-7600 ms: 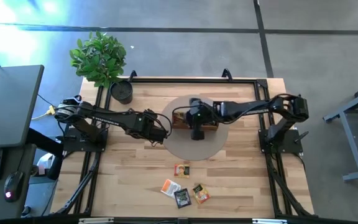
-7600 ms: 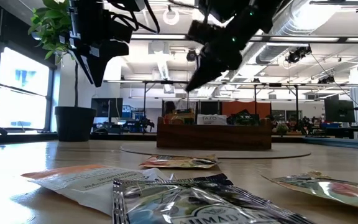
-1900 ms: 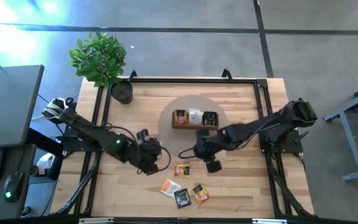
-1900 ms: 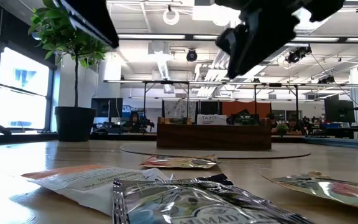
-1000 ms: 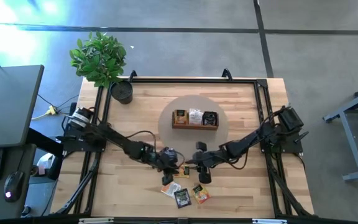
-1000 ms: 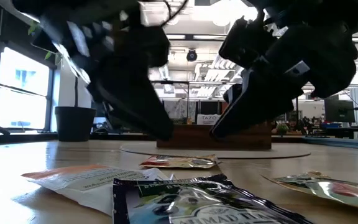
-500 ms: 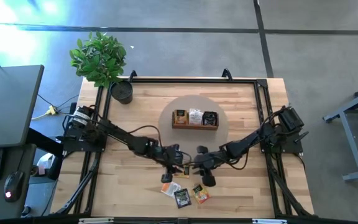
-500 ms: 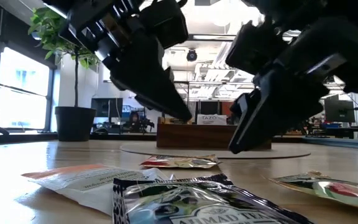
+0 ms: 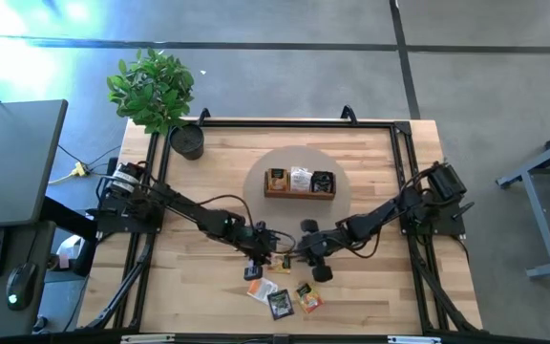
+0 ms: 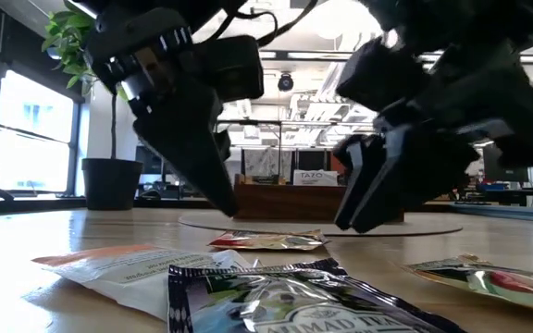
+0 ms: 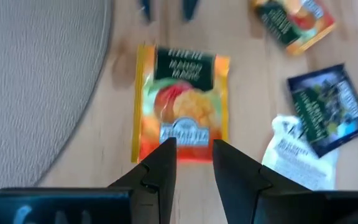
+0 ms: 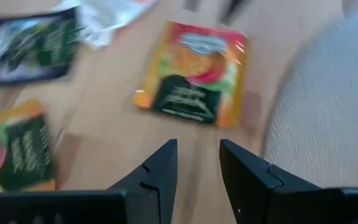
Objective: Pick & Place Tea
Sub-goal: Put the yellow tea bag into the left section of the wooden organizer
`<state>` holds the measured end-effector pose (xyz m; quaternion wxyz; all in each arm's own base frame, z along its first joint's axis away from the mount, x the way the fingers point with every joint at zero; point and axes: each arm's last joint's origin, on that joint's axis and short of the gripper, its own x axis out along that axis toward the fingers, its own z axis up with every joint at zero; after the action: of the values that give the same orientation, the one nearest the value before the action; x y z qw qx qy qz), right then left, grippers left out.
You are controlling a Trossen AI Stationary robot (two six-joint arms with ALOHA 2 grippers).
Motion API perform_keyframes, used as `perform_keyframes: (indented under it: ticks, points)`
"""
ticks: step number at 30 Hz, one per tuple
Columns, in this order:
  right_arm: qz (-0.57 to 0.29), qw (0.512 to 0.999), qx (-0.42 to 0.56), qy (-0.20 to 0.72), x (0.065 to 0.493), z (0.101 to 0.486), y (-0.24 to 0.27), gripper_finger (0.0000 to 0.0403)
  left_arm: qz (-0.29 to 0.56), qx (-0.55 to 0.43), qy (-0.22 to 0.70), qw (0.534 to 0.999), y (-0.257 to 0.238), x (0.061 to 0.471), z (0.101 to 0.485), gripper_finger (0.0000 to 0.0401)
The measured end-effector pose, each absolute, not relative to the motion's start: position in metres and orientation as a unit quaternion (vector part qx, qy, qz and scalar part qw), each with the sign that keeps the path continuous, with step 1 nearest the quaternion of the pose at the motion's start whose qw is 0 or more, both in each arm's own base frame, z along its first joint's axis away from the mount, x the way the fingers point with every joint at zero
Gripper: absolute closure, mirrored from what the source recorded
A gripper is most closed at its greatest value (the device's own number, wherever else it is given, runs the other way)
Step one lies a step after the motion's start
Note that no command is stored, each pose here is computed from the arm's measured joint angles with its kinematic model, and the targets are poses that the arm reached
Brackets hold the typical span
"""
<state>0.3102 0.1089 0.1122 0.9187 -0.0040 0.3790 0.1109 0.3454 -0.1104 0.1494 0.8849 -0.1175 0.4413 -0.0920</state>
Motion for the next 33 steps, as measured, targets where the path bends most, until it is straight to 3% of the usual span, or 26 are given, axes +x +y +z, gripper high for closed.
perform_keyframes:
  ticks: [3, 8, 13, 20, 25, 33]
  points:
    - [0.129, 0.919, -0.055, 0.370, 0.310, 0.113, 0.112, 0.0286, -0.088, -0.118, 0.450, 0.881, -0.110, 0.344, 0.148, 0.0298]
    - [0.131, 0.922, -0.058, 0.359, 0.313, 0.121, 0.112, 0.0286, -0.101, -0.140, 0.458, 0.872, -0.111, 0.343, 0.148, 0.0298]
    - [0.151, 0.920, -0.186, 0.311, 0.308, 0.138, 0.121, 0.0286, -0.106, -0.155, 0.465, 0.865, -0.112, 0.342, 0.148, 0.0298]
    - [0.170, 0.877, -0.329, 0.307, 0.299, 0.124, 0.142, 0.0286, -0.089, -0.205, 0.466, 0.856, -0.114, 0.343, 0.149, 0.0298]
    - [0.131, 0.850, -0.435, 0.265, 0.299, 0.117, 0.157, 0.0286, -0.089, -0.220, 0.471, 0.850, -0.118, 0.345, 0.140, 0.0298]
    - [0.172, 0.808, -0.495, 0.267, 0.301, 0.102, 0.158, 0.0286, -0.093, -0.250, 0.471, 0.840, -0.123, 0.351, 0.126, 0.0298]
